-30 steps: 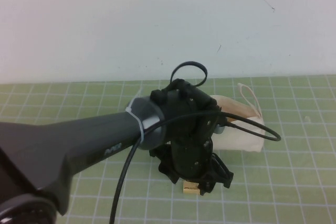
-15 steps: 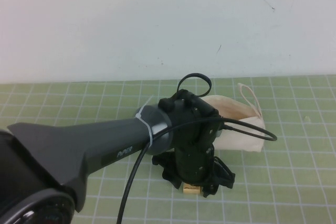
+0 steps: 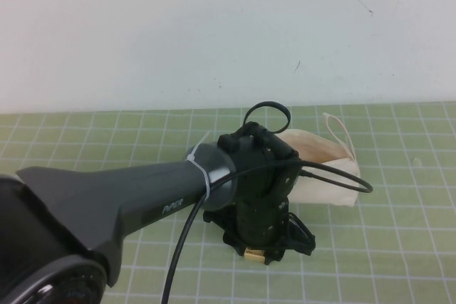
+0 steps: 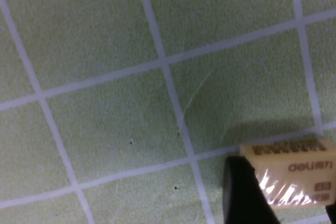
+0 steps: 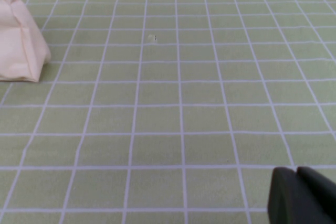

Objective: Put eraser into pencil case
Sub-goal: Pick up the eraser from the table, then place the eraser on the pencil case

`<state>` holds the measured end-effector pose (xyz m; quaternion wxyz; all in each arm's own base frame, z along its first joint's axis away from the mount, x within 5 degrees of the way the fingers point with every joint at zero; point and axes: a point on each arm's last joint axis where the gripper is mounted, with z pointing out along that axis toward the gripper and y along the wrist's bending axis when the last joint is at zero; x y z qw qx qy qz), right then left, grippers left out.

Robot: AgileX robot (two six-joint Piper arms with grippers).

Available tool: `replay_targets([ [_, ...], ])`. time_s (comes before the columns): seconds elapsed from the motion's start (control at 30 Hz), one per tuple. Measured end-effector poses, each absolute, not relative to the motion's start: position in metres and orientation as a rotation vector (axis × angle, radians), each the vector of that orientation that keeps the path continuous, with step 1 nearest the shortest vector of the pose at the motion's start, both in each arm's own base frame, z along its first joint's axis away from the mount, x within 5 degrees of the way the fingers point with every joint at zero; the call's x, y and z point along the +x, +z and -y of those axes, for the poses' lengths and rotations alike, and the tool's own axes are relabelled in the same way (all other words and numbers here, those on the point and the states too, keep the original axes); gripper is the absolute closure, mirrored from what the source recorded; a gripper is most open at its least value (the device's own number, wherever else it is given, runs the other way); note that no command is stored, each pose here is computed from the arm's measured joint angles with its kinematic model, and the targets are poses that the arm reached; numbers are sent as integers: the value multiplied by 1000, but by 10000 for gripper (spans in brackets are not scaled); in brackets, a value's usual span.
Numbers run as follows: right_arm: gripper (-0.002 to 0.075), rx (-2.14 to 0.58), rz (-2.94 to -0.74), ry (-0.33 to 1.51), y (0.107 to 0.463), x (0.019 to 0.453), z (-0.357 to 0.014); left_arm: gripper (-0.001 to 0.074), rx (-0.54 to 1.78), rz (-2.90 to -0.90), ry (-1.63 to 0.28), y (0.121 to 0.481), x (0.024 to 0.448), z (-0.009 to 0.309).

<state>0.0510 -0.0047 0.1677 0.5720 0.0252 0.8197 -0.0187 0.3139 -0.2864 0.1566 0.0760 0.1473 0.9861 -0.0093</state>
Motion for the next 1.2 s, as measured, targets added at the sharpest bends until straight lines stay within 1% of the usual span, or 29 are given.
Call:
replay_targets([
  [0.27,727,59,-1922,-44,168,51,5,444,466,-2966,-26,155,314,287],
  [0.4,727,59,-1922,-44,168,51,5,444,517,-2964,-61,163,311,287],
  [0.47,727,59,-1922,-44,168,51,5,444,556,-2954,-102,176,306,287],
  [0.57,727,59,-1922,-44,168,51,5,444,595,-2886,-170,212,299,283],
  [0.63,727,59,-1922,-44,168,51,5,444,603,-2811,-213,240,295,279],
  [0.73,727,59,-1922,-44,168,51,5,444,589,-2684,-282,272,292,274],
  [0.83,727,59,-1922,-44,168,51,5,445,574,-2539,-350,290,296,276],
  [0.93,727,59,-1922,-44,168,51,5,445,554,-2420,-406,296,305,281],
  [1.03,727,59,-1922,-44,168,51,5,445,522,-2340,-449,294,317,284],
  [1.2,727,59,-1922,-44,168,51,5,446,432,-2327,-465,279,338,278],
])
